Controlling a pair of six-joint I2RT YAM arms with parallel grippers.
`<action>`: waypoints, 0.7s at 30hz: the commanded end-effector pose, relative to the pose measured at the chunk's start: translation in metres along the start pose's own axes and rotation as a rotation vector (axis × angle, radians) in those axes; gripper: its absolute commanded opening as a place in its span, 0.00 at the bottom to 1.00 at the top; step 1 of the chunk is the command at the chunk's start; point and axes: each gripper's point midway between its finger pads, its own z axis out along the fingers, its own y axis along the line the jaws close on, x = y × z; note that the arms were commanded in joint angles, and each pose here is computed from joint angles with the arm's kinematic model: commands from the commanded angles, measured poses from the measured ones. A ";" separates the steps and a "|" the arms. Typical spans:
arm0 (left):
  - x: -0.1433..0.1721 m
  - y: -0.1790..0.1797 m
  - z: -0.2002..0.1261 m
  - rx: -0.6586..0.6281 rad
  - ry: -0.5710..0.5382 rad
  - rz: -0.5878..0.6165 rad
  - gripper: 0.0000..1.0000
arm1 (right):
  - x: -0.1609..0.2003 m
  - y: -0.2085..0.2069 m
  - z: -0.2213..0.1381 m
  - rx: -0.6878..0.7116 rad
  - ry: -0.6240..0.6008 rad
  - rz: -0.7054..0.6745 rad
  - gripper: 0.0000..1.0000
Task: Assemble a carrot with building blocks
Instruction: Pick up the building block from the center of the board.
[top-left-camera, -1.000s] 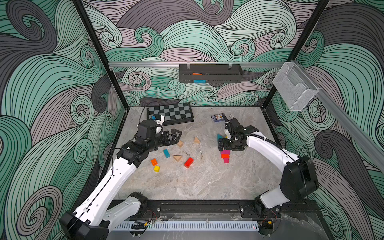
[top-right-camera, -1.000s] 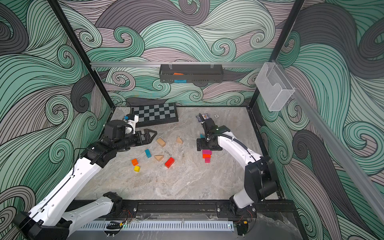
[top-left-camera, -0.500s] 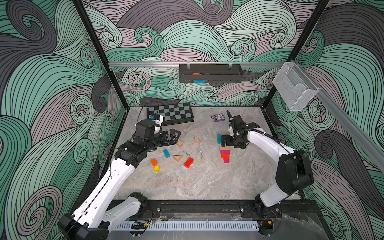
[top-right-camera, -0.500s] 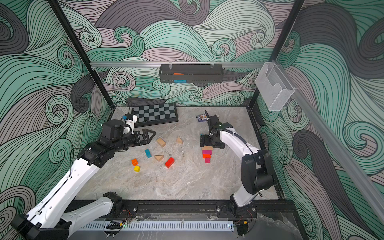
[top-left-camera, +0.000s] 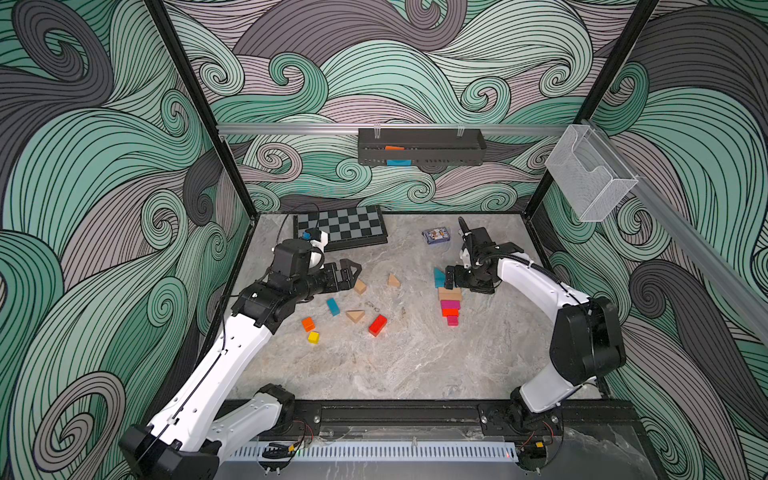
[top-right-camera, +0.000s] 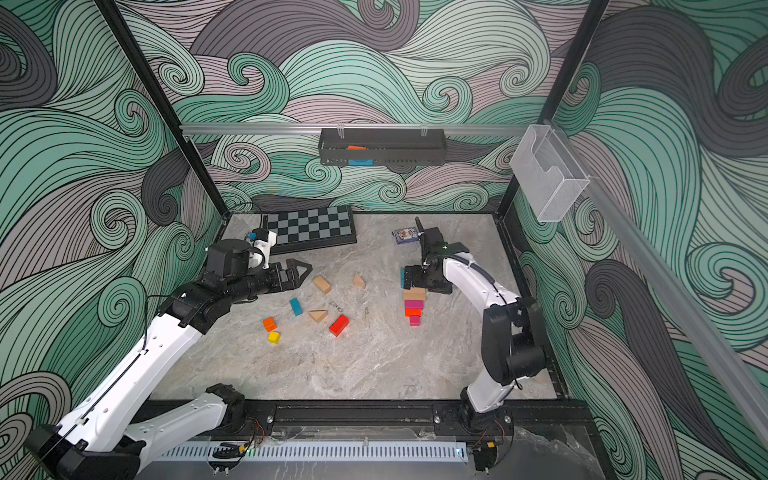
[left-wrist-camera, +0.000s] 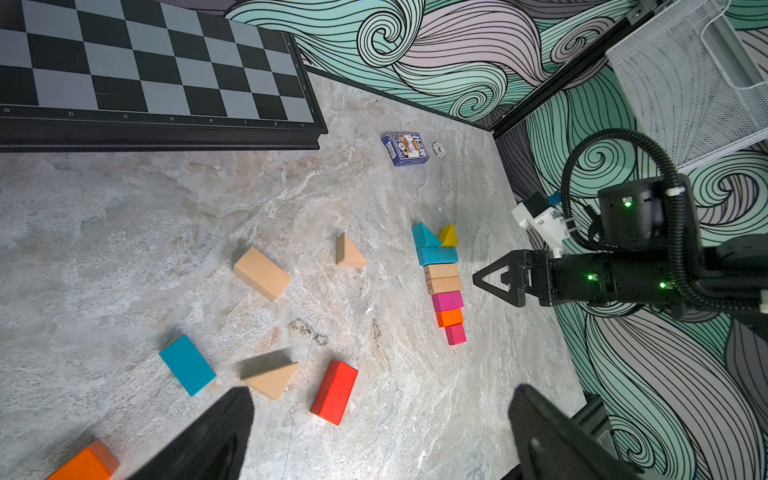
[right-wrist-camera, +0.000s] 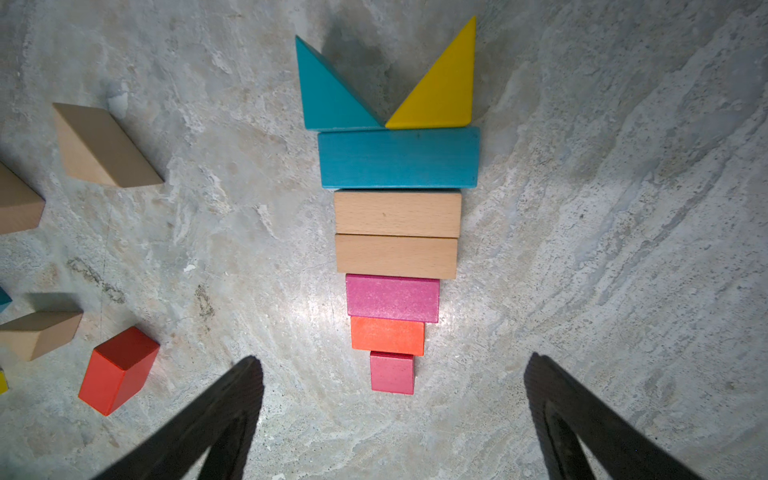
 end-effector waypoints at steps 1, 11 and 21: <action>0.009 0.009 0.003 -0.023 0.045 0.005 0.95 | 0.005 0.004 -0.012 -0.039 -0.017 -0.010 0.99; 0.008 0.035 0.015 -0.077 0.092 -0.089 0.86 | 0.006 0.015 -0.041 -0.115 -0.071 -0.033 0.99; 0.009 0.054 0.025 -0.125 0.124 -0.152 0.75 | 0.004 0.021 -0.059 -0.155 -0.116 -0.058 0.99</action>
